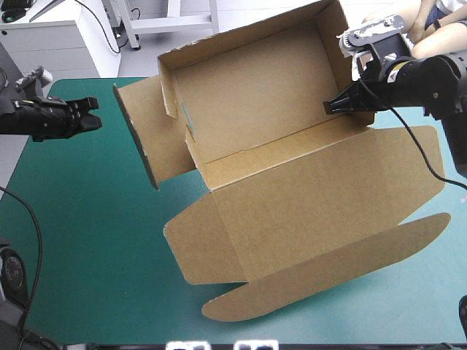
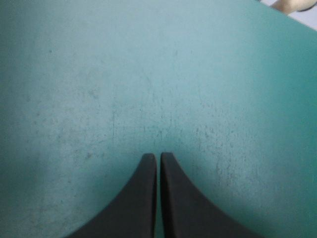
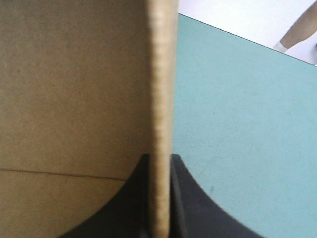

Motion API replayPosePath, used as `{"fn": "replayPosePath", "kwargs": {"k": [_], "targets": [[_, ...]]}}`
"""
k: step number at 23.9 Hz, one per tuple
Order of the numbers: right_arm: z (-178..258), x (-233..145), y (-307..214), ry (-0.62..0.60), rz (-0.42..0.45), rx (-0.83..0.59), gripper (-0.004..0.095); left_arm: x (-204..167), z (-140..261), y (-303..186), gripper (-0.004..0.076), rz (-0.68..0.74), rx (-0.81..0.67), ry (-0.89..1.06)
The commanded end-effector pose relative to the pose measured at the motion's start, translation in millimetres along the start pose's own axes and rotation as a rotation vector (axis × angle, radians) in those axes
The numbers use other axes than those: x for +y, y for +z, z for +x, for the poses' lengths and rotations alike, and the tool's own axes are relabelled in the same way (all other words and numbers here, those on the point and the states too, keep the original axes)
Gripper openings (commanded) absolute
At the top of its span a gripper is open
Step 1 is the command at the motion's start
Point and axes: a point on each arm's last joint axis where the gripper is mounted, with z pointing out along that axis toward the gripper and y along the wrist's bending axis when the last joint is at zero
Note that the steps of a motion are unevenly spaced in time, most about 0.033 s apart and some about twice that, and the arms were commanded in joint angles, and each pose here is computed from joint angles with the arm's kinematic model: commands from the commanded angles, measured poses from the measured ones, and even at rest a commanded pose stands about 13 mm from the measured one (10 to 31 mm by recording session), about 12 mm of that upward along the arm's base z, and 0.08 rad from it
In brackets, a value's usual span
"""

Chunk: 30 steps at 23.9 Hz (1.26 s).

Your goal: Fold the box

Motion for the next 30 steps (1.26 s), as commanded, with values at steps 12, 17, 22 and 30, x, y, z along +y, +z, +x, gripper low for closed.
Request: {"fn": "replayPosePath", "kwargs": {"k": [12,17,22,30], "targets": [[-13.6,5.1,31.8,0.033,-0.099,-0.049,-0.0019,-82.8,35.6,50.2,0.0006,0.313,-0.007,0.203],[-10.8,-3.6,56.4,0.049,-0.018,0.013,-0.002,-99.2,40.2,42.7,0.0006,0.335,-0.024,0.214],[-9.1,-6.6,71.0,0.052,0.007,0.044,-0.0019,-116.8,51.0,39.6,0.0006,0.375,0.029,0.188],[-9.1,-6.9,74.2,0.051,0.008,0.046,-0.0018,-153.3,68.4,51.6,0.0006,0.436,0.046,0.235]]}}
